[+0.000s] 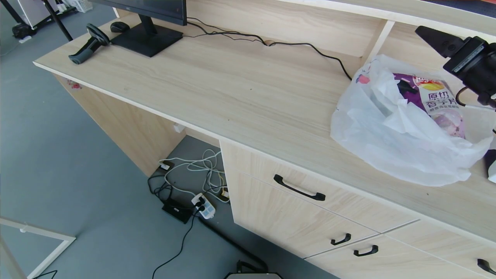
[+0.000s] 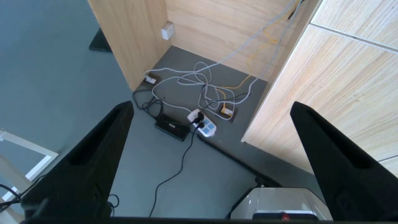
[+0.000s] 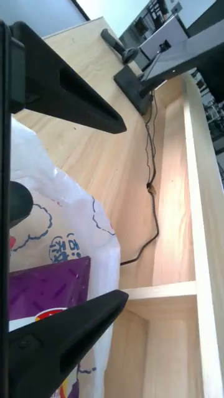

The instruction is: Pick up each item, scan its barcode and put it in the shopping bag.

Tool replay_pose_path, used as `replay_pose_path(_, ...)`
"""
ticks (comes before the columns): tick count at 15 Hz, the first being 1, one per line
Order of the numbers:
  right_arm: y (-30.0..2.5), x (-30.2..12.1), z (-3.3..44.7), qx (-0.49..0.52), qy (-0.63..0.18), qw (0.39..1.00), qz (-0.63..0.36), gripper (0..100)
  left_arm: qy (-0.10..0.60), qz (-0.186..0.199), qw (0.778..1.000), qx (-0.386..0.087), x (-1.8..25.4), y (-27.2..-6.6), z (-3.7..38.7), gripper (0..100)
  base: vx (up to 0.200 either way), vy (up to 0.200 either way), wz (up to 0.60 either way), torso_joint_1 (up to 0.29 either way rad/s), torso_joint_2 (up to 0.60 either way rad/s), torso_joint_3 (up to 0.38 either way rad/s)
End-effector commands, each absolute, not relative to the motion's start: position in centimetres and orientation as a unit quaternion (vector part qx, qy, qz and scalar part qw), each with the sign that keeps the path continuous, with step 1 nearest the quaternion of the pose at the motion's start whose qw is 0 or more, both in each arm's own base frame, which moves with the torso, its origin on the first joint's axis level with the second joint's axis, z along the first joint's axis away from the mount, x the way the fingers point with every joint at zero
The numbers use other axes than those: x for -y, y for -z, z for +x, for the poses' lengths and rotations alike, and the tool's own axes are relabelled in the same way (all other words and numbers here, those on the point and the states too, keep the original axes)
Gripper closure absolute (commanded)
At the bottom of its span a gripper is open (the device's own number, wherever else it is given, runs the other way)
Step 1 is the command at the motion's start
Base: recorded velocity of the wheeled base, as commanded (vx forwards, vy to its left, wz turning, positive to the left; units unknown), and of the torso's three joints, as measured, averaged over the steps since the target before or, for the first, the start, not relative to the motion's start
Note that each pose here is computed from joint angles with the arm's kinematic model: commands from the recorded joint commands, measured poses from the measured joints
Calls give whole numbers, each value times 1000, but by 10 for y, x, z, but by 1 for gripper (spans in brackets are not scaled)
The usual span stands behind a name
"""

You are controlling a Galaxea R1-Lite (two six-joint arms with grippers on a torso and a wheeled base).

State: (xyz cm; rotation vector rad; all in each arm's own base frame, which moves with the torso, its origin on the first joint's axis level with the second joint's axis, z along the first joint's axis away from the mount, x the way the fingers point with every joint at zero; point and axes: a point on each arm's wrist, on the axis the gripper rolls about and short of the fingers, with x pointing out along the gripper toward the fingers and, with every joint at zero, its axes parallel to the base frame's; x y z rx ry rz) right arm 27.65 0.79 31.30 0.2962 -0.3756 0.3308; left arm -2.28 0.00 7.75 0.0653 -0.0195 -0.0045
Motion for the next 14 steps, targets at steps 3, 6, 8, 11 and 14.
replay_pose_path(3, -330, -7, 190, 231, -177, 947, 134, 0, 2, 32, 999, 10, 0, -78, -23, 0, 0, 0, 0, 0, 0, 0)
replay_pose_path(6, -249, -10, 104, 165, -200, 961, 91, 0, 2, 32, 999, 9, 0, -78, -23, 0, 0, 0, 0, 0, 0, 0)
replay_pose_path(8, -194, -10, 52, 129, -207, 968, 59, 0, 2, 32, 999, 9, 0, -78, -23, 0, 0, 0, 0, 0, 0, 0)
replay_pose_path(11, -153, -8, 6, 64, -193, 978, 40, 0, 2, 32, 999, 9, 0, -78, -23, 0, 0, 0, 0, 0, 0, 0)
replay_pose_path(14, -125, -6, -26, -5, -143, 989, -24, 0, 2, 32, 999, 9, 0, -78, -23, 0, 0, 0, 0, 0, 0, 0)
